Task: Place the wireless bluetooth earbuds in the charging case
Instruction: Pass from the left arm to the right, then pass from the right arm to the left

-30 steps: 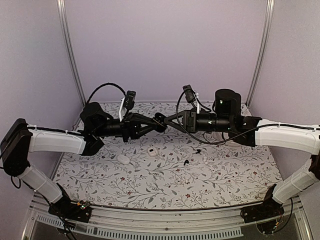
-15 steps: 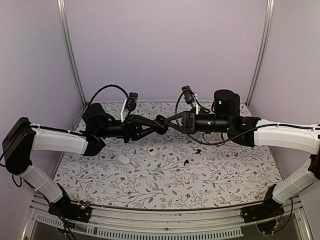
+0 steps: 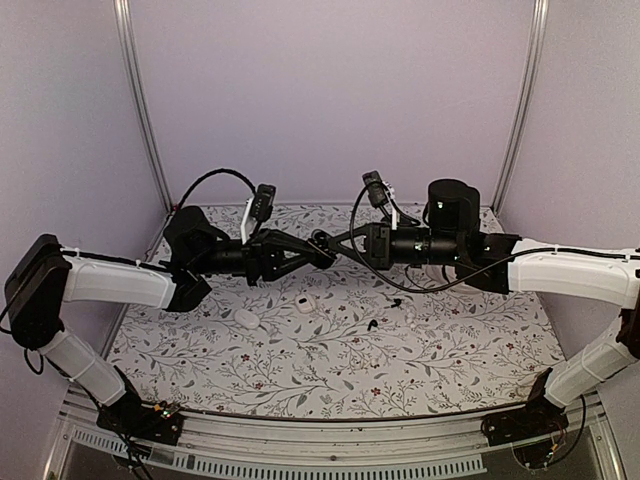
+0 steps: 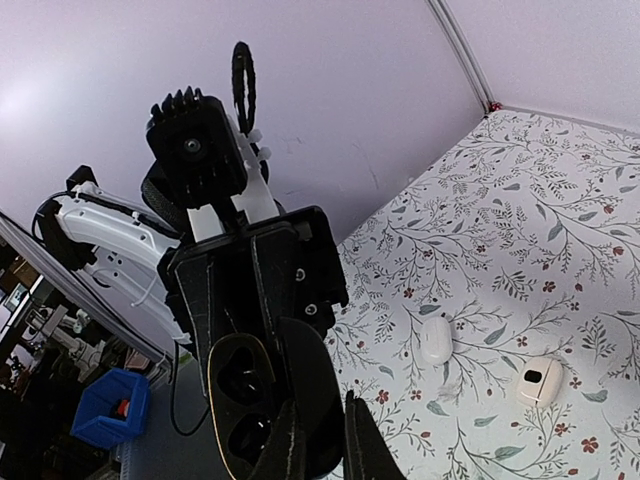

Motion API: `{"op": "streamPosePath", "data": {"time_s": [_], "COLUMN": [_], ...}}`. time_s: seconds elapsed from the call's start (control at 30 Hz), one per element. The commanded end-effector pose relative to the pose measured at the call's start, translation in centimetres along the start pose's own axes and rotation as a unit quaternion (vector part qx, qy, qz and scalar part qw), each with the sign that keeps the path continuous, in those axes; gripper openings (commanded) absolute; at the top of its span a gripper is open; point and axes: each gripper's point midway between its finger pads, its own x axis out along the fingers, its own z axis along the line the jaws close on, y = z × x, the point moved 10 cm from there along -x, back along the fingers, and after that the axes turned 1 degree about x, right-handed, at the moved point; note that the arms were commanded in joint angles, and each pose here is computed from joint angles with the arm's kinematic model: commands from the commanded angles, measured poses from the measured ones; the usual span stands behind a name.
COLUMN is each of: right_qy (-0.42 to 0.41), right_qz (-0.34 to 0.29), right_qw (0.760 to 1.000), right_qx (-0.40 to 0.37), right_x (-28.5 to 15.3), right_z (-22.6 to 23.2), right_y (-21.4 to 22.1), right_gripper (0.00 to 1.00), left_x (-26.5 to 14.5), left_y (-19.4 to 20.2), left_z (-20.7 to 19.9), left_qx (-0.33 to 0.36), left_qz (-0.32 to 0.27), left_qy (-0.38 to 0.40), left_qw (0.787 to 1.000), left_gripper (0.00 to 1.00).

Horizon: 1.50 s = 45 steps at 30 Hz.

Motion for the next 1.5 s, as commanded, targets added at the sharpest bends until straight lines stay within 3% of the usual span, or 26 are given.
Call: {"op": "streamPosePath", "data": {"time_s": [0.0,0.27,0.57,0.77,1.13,1.47], "right_qy": [0.014,0.050,0.044,0.057,0.144,0.120], "right_qz": [-0.011,0.018,0.033,0.018,-0.012,-0.008], "right_qw": [0.999,0.989,0.987,0.986,0.963,0.962], "right_qx": [-0.039,-0.138,-0.150,-0.155,-0.226,-0.246], "right_x": [-0.7,-1.5,-1.3,-1.8,-2.6,-2.6], "right_z": [0.8,1.4,1.6,2.0,4.0,4.7], "right_y": [-0.5,-0.9,-1.0,-1.4,-1.5,-1.6], "right_gripper": [0.04,0.04,0.04,0.04,0.04,0.04], "left_x": [0.5,0.8,0.5,0.7,1.3,1.7], "left_y": [-0.4,-0.5,-0.8,-0.9,-1.6,-1.8], "left_z": [-0.4,-0.4,-1.4,-1.1,-0.4,-0.2], "left_qx": [0.018,0.034,0.057,0.055,0.004,-0.017], "left_qz": [0.020,0.088,0.104,0.111,0.104,0.123], "left_qy": [0.015,0.040,0.059,0.039,0.028,0.039], "left_qw": [1.000,0.995,0.991,0.992,0.994,0.991], "left_gripper": [0.18,0.25,0.37,0.39,0.43,0.43]}}
